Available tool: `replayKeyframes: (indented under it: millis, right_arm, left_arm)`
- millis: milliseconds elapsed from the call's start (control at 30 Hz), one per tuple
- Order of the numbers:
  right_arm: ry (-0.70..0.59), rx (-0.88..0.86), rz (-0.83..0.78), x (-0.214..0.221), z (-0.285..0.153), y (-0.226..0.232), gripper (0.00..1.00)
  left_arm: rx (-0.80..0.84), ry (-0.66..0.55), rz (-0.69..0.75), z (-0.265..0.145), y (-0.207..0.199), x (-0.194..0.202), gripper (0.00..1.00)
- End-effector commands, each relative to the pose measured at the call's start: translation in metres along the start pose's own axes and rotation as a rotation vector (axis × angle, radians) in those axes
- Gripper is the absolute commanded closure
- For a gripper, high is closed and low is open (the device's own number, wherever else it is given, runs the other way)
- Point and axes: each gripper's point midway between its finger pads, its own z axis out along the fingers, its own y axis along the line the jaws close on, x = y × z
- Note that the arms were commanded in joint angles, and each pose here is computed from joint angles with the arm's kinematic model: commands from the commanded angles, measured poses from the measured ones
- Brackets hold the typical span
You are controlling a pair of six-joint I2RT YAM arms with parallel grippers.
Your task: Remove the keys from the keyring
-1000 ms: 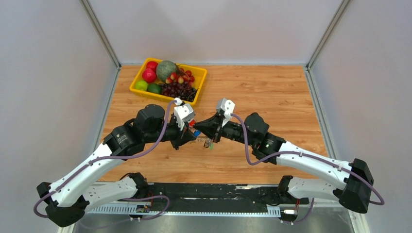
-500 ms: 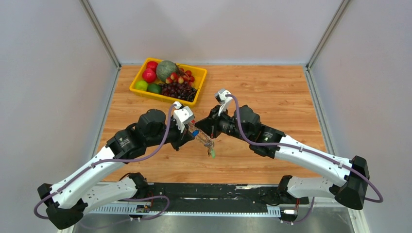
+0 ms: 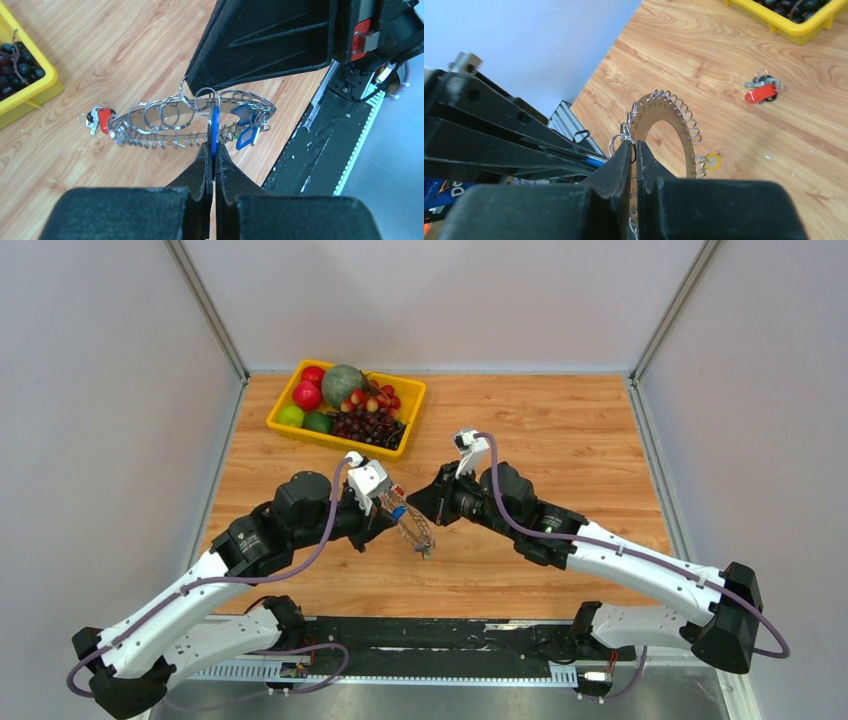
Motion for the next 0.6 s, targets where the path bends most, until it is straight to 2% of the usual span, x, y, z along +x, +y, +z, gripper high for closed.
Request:
replayKeyframes:
  millis: [0,300,367,433,567]
  right_arm:
    - [-0.051,0.020,-0.003,-0.006,-0.009,-0.006,0.92]
    - [0.011,-0.017,-0.058,0.026,-0.023,-0.020,0.92]
    - [0.039,-0.072,-0.083,0.033,-0.027,-0.012,0.88]
    - [0.047,-0.107,-0.130,0.035,-0.031,-0.009,0.80]
    - [0.014,-0.169,-0.268,0.026,-0.044,-0.001,0.70]
  left_arm:
    - [-0.012,-0.138,0.033,-0.016,-0.002,-0.040,1.00]
    - [-0.017,-0.124,0.121,-0.031,-0.002,-0.056,1.00]
    - [0.002,-0.122,0.150,-0.032,-0.004,-0.057,1.00]
    - [0.032,-0.123,0.177,-0.032,-0.009,-0.058,1.00]
    - [0.117,-0.133,0.223,-0.034,-0.023,-0.060,1.00]
